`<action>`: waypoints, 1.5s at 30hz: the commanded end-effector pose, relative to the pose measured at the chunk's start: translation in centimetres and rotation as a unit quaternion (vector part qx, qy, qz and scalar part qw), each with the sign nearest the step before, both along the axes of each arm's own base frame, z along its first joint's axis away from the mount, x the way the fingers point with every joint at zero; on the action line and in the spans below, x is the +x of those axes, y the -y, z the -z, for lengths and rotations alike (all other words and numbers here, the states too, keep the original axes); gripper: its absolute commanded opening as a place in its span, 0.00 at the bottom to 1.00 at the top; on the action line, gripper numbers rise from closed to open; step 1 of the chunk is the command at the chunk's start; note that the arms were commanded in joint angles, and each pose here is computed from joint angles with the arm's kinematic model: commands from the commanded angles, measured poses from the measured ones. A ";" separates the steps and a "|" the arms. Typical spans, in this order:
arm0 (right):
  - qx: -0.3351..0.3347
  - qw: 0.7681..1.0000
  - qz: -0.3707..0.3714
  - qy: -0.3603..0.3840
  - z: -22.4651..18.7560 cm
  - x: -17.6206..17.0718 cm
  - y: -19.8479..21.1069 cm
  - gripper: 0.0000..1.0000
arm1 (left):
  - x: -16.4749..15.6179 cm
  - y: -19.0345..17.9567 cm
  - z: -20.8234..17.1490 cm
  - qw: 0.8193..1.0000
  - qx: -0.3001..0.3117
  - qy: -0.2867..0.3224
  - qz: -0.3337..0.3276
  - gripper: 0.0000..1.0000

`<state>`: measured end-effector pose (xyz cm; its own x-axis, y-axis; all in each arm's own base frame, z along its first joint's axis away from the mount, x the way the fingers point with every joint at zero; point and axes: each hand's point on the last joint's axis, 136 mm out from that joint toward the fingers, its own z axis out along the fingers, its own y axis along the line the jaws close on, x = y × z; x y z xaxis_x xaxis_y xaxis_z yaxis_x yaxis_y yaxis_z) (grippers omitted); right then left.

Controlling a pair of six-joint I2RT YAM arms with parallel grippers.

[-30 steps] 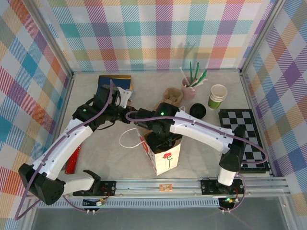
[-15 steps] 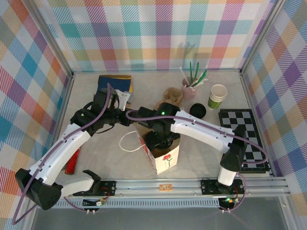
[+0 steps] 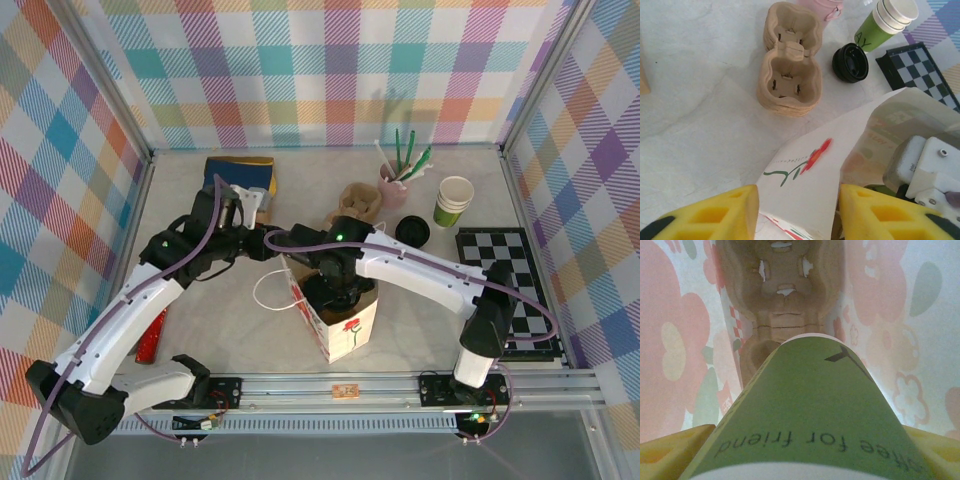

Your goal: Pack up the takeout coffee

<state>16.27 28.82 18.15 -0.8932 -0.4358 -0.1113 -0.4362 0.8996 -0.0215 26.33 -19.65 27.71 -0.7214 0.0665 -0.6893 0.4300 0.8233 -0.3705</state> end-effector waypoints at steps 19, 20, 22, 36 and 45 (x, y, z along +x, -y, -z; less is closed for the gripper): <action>0.035 0.999 -0.007 -0.003 -0.4 0.1 -0.2 0.32 | -0.4 -0.3 -3.2 0.999 -0.022 0.046 -0.008 0.63; 0.036 0.999 -0.008 -0.004 -0.3 0.1 -0.2 0.32 | -0.4 -0.2 -3.1 0.999 -0.023 0.044 -0.004 0.63; 0.037 0.999 -0.008 -0.005 -0.3 0.1 -0.4 0.32 | -0.5 0.0 -2.9 0.999 -0.025 0.040 0.003 0.65; 0.028 1.000 -0.004 -0.009 -0.1 0.0 0.0 0.32 | 0.0 2.2 -2.1 0.998 -0.042 0.019 0.044 0.67; 0.029 1.000 -0.003 -0.005 -0.2 0.0 0.1 0.32 | 0.5 2.7 -0.5 0.998 -0.025 -0.005 0.050 0.40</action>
